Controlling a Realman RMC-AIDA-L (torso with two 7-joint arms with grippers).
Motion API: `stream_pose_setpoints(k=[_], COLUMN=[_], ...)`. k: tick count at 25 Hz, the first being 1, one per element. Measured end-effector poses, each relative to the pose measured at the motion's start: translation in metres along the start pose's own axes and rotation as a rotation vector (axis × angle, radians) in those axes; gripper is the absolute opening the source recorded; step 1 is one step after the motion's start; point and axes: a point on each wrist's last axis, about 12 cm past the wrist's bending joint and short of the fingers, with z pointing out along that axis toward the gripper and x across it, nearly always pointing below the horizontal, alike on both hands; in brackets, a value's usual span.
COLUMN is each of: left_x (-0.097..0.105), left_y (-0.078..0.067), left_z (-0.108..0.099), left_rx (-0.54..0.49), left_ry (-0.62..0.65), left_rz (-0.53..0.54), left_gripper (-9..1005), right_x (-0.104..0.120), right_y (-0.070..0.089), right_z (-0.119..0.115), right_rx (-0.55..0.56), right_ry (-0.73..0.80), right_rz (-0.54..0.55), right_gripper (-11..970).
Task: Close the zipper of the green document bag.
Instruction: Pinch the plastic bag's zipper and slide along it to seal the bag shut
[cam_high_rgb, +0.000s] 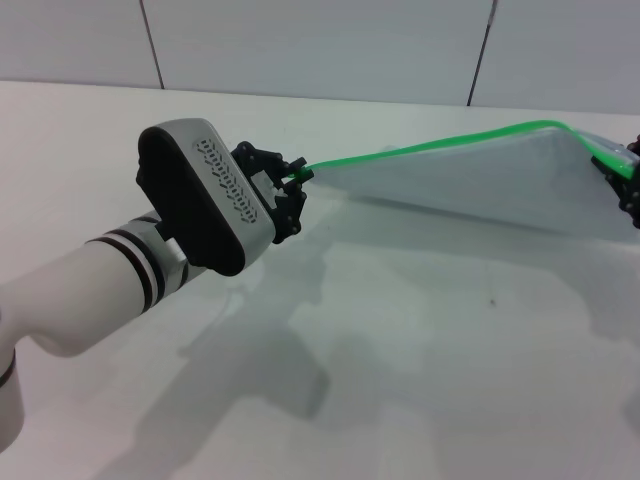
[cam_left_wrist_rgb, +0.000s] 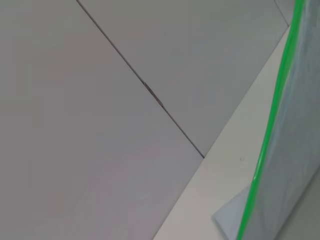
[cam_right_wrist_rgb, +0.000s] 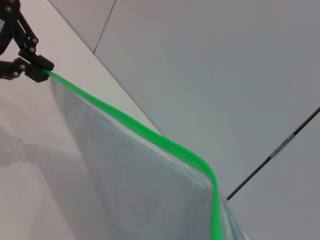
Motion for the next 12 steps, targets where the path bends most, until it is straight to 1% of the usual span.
stream_pose_setpoints(k=[8, 10, 12], left_x=[0.001, 0.001, 0.001], left_y=[0.004, 0.007, 0.011], left_z=[0.000, 0.000, 0.000], left_rx=[-0.009, -0.017, -0.030], left_ry=[-0.001, -0.002, -0.003], left_rz=[-0.006, -0.013, -0.042], left_gripper=[76, 76, 76], right_x=[0.001, 0.001, 0.003], right_y=[-0.003, -0.005, -0.009], right_z=[-0.001, -0.002, -0.005], right_rx=[0.029, 0.048, 0.072], right_ry=[-0.009, -0.012, -0.014], right_rz=[-0.007, 0.002, 0.018], right_gripper=[167, 173, 178])
